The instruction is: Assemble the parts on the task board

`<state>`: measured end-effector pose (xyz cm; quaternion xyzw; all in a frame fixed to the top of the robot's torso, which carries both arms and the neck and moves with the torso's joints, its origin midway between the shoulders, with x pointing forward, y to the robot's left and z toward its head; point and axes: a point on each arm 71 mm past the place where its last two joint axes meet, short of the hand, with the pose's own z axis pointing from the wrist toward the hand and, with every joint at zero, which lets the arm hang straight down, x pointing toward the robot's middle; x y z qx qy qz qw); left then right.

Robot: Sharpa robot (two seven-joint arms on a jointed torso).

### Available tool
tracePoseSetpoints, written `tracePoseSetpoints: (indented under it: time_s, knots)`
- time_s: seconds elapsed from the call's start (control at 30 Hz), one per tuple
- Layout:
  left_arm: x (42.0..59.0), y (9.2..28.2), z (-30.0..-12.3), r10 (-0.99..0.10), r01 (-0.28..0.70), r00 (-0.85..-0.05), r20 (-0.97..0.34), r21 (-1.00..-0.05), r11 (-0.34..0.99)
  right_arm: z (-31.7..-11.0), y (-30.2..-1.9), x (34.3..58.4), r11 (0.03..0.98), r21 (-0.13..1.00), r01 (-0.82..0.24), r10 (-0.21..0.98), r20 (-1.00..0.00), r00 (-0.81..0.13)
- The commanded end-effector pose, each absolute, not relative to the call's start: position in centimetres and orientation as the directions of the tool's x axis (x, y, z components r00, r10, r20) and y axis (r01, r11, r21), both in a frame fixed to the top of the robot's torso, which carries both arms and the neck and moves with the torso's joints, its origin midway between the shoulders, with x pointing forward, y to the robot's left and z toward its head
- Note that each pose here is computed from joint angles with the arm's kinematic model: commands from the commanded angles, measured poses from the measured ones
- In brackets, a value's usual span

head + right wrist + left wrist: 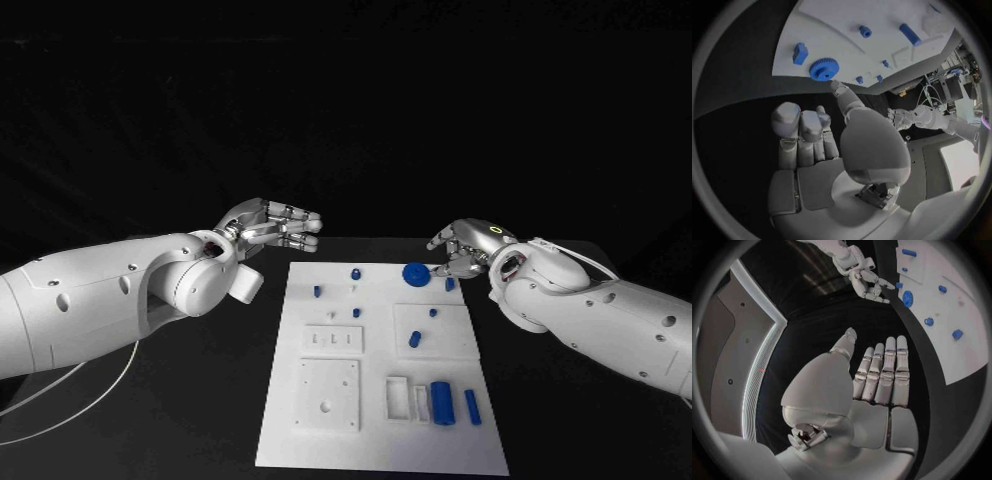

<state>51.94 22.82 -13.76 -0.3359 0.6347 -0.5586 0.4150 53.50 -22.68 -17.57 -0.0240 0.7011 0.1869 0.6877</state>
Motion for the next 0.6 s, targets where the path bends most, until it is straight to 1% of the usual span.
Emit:
tracePoseSetpoints:
  time_s: [0.03, 0.37, 0.6]
  knots:
    - [51.9, 22.5, -13.6, -0.881, 0.054, -0.449, -0.151, -0.988, 0.142, -18.4, -22.2, 53.7, 0.929, 0.229, -0.291, 0.197, -0.971, -0.137]
    - [52.0, 22.3, -13.6, -0.877, 0.054, -0.454, -0.154, -0.988, 0.145, -19.5, -21.6, 54.9, 0.937, 0.223, -0.269, 0.181, -0.968, -0.173]
    - [52.0, 22.2, -13.7, -0.875, 0.055, -0.458, -0.157, -0.987, 0.148, -19.9, -21.4, 55.4, 0.941, 0.223, -0.256, 0.182, -0.968, -0.174]
